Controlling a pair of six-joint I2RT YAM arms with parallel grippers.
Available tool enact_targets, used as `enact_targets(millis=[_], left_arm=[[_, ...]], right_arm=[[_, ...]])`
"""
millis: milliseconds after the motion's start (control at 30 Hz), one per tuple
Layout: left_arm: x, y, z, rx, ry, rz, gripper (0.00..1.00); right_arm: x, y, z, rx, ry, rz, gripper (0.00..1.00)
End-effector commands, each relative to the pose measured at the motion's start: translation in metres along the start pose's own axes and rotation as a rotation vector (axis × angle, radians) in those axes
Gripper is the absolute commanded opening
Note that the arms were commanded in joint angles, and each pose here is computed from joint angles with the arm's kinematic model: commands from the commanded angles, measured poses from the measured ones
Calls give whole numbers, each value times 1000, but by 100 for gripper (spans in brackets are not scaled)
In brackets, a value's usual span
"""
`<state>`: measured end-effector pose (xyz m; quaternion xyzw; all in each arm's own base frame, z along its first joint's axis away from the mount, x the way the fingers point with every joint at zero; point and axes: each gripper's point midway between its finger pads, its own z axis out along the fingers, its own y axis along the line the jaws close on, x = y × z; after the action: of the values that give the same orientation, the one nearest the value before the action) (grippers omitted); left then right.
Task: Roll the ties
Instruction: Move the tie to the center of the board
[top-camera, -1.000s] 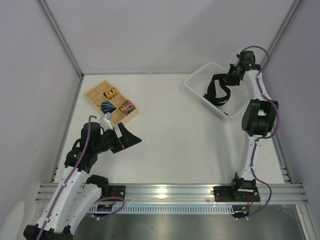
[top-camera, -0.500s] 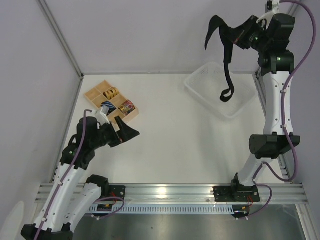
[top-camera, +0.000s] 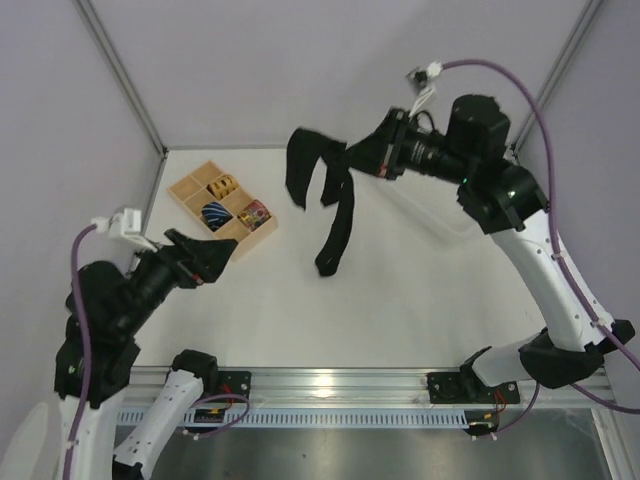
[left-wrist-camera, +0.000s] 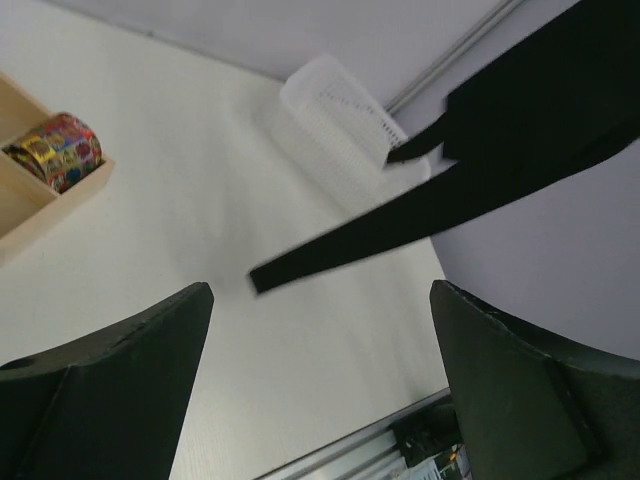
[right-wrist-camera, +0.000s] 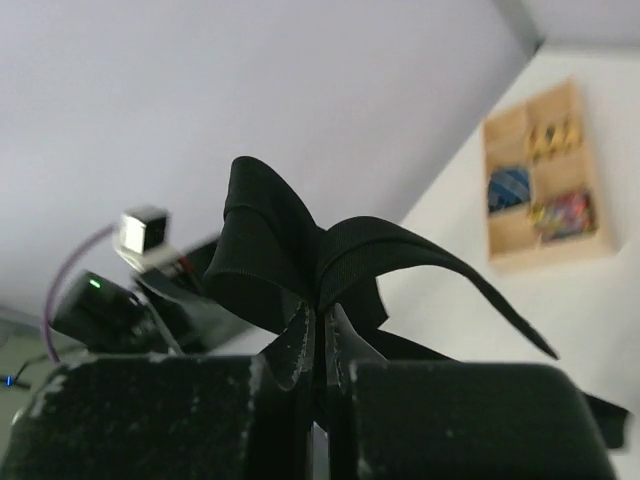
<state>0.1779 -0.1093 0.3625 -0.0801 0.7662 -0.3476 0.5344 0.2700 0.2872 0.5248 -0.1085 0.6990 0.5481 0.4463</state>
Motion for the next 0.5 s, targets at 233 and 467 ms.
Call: enact_targets(millis=[233,467], left_arm=[[-26,-18,-49,-9,-111,27,97],[-21,-15,-52,-19,-94,16,97]], right_arm=[[290,-37,45,56,703,222,33],[294,-101,-2,324,716,140,91]])
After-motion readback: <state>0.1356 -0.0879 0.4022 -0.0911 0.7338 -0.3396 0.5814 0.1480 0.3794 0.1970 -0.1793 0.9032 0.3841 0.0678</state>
